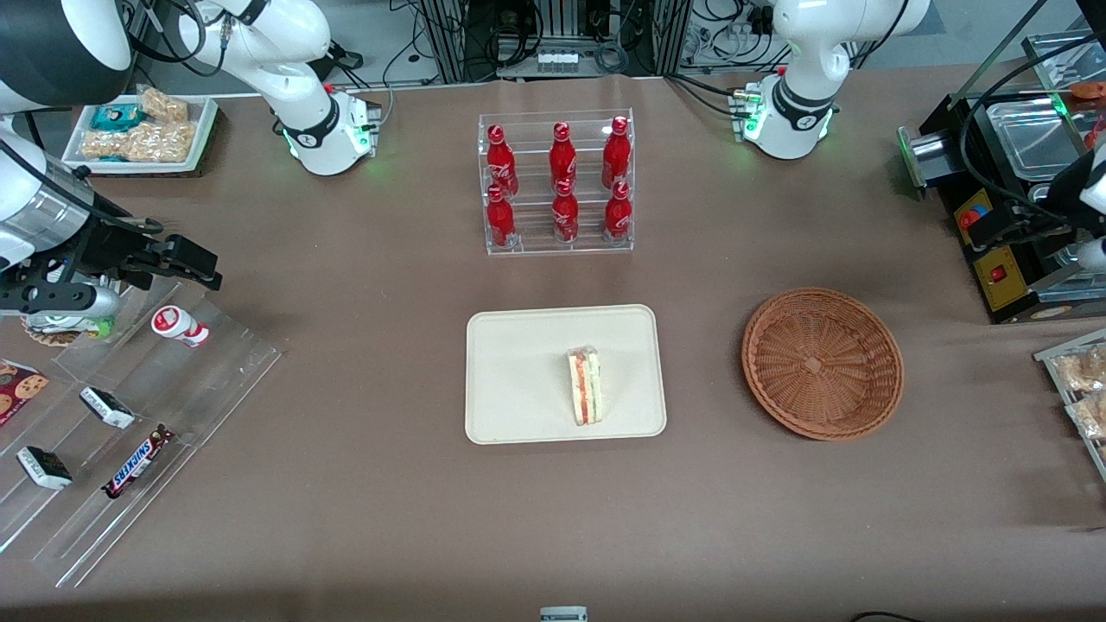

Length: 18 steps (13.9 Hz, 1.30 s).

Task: Place sandwich from basket to tray

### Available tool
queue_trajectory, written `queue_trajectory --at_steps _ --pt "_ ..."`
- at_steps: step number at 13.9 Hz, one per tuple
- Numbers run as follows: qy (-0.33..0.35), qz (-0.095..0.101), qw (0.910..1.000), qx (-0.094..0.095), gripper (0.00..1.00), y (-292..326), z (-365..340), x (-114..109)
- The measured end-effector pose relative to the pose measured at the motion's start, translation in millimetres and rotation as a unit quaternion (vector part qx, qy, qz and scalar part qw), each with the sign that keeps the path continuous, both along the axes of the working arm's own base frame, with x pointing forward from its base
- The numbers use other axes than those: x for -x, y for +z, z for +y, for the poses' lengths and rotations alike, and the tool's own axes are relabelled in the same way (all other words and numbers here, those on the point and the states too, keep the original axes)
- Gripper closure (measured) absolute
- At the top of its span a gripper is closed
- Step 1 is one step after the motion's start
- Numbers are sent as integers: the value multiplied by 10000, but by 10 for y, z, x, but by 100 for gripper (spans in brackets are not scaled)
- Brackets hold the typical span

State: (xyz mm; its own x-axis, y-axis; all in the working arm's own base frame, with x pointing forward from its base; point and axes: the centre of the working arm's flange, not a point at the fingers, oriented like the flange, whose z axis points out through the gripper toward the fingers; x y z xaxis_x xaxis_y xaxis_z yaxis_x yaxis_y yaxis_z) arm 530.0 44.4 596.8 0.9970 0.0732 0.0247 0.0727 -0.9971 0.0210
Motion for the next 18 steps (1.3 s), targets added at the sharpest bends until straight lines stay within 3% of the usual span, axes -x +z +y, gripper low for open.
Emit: queue_trajectory --at_steps 12,18 --pt "-138 -96 9999 -29 0 93 -150 -24" --pt "-128 -31 9998 -178 0 46 -94 -41"
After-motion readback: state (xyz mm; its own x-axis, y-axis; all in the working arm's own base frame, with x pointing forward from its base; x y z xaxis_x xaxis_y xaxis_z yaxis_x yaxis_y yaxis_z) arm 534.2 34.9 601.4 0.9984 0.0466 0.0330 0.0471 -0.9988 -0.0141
